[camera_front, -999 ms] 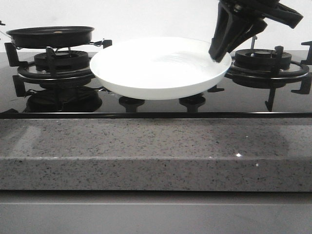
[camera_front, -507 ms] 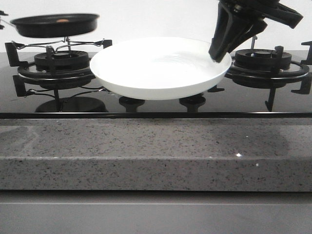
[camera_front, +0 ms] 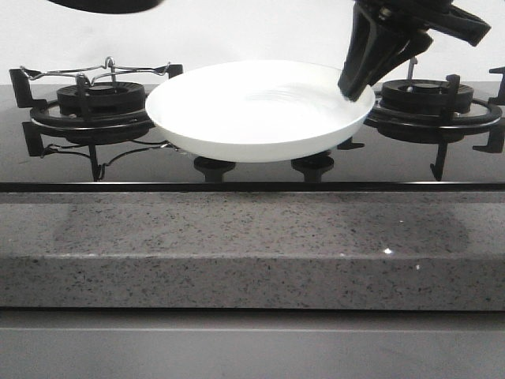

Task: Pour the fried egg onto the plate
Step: 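Lift the black frying pan by its green handle with the left gripper, then tilt the pan over the plate to slide the egg out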

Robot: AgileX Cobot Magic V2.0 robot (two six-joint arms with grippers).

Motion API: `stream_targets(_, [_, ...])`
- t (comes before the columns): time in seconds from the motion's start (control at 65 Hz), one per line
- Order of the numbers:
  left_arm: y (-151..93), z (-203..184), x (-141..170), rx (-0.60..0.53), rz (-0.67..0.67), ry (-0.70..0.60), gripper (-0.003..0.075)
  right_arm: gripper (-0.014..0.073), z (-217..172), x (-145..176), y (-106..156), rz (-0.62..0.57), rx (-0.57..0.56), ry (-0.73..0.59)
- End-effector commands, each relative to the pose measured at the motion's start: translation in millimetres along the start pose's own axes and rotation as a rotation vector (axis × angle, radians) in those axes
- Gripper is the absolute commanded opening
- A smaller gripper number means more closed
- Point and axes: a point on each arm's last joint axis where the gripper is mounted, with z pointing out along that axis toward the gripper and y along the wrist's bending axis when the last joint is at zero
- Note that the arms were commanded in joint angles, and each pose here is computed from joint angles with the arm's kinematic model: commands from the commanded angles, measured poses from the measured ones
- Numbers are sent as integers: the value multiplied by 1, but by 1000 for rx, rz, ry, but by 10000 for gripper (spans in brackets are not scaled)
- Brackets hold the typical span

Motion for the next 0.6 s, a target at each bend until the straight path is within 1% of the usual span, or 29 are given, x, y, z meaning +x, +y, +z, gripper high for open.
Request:
stream_targets(0.0, [-53, -9, 11, 66, 126, -44, -19, -60, -24, -9, 9, -19, -26, -110])
stream_targets(0.108, [-82, -12, 27, 31, 262, -77, -19, -60, -24, -9, 9, -19, -26, -110])
stream_targets(0.169, [-97, -13, 37, 30, 325, -82, -19, -60, -24, -9, 9, -19, -26, -110])
stream_targets(0.246, [-116, -14, 51, 10, 442, -90, -19, -60, -24, -9, 9, -19, -26, -110])
stream_targets(0.354, [-131, -13, 66, -19, 580, -98, -19, -60, -24, -9, 9, -19, -26, -110])
stream_targets(0.446, [-142, -11, 76, -29, 670, -101, -19, -60, -24, -9, 9, -19, -26, -110])
stream_targets(0.584, [-150, -3, 91, -36, 790, -74, -20, -60, -24, -9, 9, -19, -26, -110])
